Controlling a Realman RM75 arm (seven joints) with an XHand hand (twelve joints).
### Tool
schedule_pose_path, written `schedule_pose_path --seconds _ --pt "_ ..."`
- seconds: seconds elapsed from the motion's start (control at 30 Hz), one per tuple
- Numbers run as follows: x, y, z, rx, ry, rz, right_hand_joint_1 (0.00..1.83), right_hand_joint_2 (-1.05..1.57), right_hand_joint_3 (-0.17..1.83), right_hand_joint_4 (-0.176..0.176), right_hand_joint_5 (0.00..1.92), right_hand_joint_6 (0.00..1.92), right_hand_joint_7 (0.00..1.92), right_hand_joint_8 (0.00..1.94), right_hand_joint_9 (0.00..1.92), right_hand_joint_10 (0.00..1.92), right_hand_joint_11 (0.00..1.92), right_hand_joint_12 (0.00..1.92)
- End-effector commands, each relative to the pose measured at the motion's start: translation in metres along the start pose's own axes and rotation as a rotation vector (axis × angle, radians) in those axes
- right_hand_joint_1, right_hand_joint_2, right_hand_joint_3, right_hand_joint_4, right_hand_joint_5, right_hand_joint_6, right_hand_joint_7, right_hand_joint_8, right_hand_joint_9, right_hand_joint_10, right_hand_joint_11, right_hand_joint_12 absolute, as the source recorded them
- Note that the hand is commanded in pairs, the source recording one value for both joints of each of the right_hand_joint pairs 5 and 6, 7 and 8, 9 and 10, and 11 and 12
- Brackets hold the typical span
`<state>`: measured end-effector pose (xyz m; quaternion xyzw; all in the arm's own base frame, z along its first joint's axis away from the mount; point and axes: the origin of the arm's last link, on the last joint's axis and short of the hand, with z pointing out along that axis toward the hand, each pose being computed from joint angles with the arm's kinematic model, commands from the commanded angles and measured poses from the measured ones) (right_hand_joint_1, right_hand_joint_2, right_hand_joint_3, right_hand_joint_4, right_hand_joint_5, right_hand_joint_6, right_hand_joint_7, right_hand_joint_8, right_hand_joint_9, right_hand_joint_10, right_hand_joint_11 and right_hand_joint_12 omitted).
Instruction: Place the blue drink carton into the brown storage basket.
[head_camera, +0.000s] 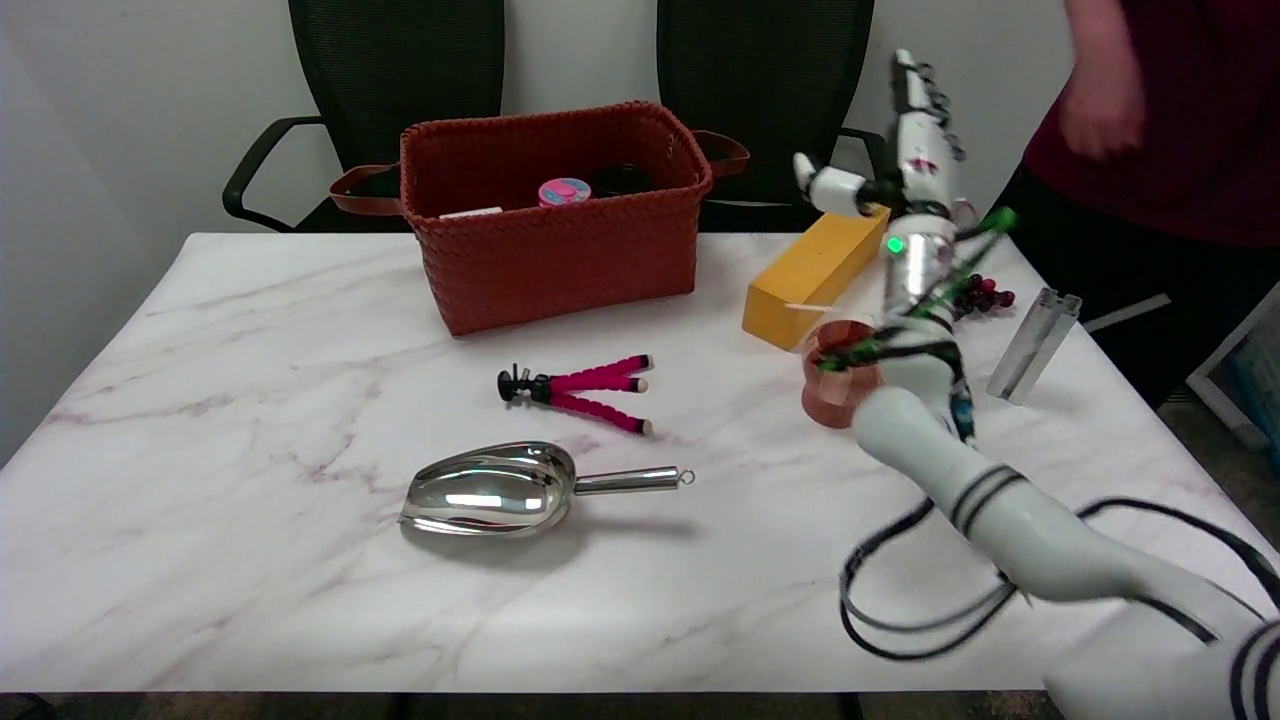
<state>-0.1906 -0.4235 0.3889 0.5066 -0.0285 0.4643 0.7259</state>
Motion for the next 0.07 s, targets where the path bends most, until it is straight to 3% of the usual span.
schedule_pose_path --seconds 0.03,0.07 --pt "0.132 0.0691 -0.11 -0.1 0.336 -0.118 1.15 0.55 0.7 0.0 0.08 0.08 0.2 0.2 0.12 0.12 0.21 0.21" --pt "0.1331 0.0687 -0.1119 -0.098 0.34 -0.119 1.15 0.55 0.71 0.0 0.07 0.07 0.2 0.2 0.12 0.12 0.21 0.21"
